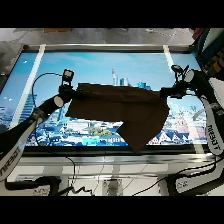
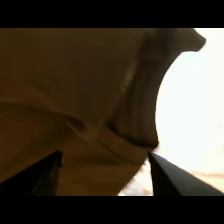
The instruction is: Fold the clothes and pants, and hang the long-sleeved shirts on hangers.
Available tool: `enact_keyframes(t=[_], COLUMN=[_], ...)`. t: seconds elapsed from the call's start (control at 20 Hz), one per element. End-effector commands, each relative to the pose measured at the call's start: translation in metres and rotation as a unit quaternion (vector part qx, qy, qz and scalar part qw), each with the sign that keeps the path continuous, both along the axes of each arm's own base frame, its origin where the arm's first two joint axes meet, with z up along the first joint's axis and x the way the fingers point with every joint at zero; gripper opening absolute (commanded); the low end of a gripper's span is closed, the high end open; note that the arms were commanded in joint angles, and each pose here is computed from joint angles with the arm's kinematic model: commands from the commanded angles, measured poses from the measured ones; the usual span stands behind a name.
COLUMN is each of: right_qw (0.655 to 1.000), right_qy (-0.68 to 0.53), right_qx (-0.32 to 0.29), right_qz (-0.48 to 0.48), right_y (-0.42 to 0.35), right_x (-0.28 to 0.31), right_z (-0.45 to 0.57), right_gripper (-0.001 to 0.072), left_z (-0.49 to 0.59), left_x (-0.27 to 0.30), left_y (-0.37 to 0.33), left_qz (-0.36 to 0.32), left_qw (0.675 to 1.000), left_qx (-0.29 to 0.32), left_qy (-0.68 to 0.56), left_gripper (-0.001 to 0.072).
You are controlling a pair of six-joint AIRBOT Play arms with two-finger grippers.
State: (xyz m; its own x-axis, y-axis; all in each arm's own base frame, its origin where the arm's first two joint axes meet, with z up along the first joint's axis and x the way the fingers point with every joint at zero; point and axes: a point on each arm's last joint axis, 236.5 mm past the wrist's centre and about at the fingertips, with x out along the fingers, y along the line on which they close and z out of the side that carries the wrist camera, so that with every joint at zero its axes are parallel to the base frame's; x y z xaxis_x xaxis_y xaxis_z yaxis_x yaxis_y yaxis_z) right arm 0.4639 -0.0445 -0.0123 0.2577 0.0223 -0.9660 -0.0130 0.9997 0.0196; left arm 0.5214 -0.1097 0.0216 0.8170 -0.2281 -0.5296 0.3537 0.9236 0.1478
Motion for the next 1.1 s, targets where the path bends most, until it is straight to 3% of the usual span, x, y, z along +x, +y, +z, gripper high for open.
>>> enact_keyframes(t=[0.0, 0.1, 0.15, 0.3, 0.35, 0.4, 0.6, 0.65, 0.7, 0.75, 0.9, 1.05], right_qw=[0.995, 0.987, 0.982, 0.961, 0.956, 0.953, 0.945, 0.938, 0.929, 0.921, 0.899, 0.902], right_qy=[0.084, 0.144, 0.168, 0.212, 0.216, 0.219, 0.192, 0.186, 0.181, 0.181, 0.187, 0.194], right_qx=[-0.049, -0.014, 0.021, 0.142, 0.168, 0.186, 0.24, 0.266, 0.293, 0.311, 0.356, 0.345], right_qz=[-0.03, -0.066, -0.081, -0.104, -0.102, -0.099, -0.109, -0.121, -0.135, -0.147, -0.173, -0.169], right_y=[-0.05, -0.064, -0.061, -0.034, -0.026, -0.019, 0.018, 0.033, 0.049, 0.062, 0.104, 0.129], right_x=[-0.056, -0.095, -0.112, -0.147, -0.157, -0.168, -0.196, -0.199, -0.202, -0.205, -0.214, -0.228], right_z=[0.018, 0.02, 0.02, 0.017, 0.014, 0.007, -0.03, -0.038, -0.047, -0.056, -0.079, -0.101], right_gripper=[0.0473, 0.0421, 0.0421, 0.042, 0.0375, 0.0332, 0.0325, 0.0341, 0.0391, 0.0393, 0.0393, 0.0379], left_z=[0.045, 0.08, 0.092, 0.087, 0.076, 0.068, 0.056, 0.054, 0.052, 0.048, 0.03, 0.013], left_x=[-0.043, -0.066, -0.076, -0.105, -0.116, -0.125, -0.134, -0.133, -0.132, -0.131, -0.137, -0.141], left_y=[0.013, 0.04, 0.06, 0.127, 0.144, 0.158, 0.178, 0.175, 0.171, 0.167, 0.153, 0.147], left_qz=[-0.03, -0.021, -0.007, 0.054, 0.069, 0.085, 0.128, 0.126, 0.122, 0.117, 0.098, 0.089], left_qw=[0.999, 0.999, 0.999, 0.994, 0.989, 0.984, 0.97, 0.97, 0.969, 0.967, 0.957, 0.947], left_qx=[-0.018, -0.023, -0.025, -0.043, -0.053, -0.065, -0.113, -0.118, -0.123, -0.131, -0.154, -0.166], left_qy=[0.04, 0.039, 0.04, 0.09, 0.12, 0.144, 0.17, 0.173, 0.177, 0.184, 0.225, 0.259], left_gripper=[0.0603, 0.0577, 0.0514, 0.0508, 0.0507, 0.0507, 0.0512, 0.0519, 0.0579, 0.0675, 0.0683, 0.0682])
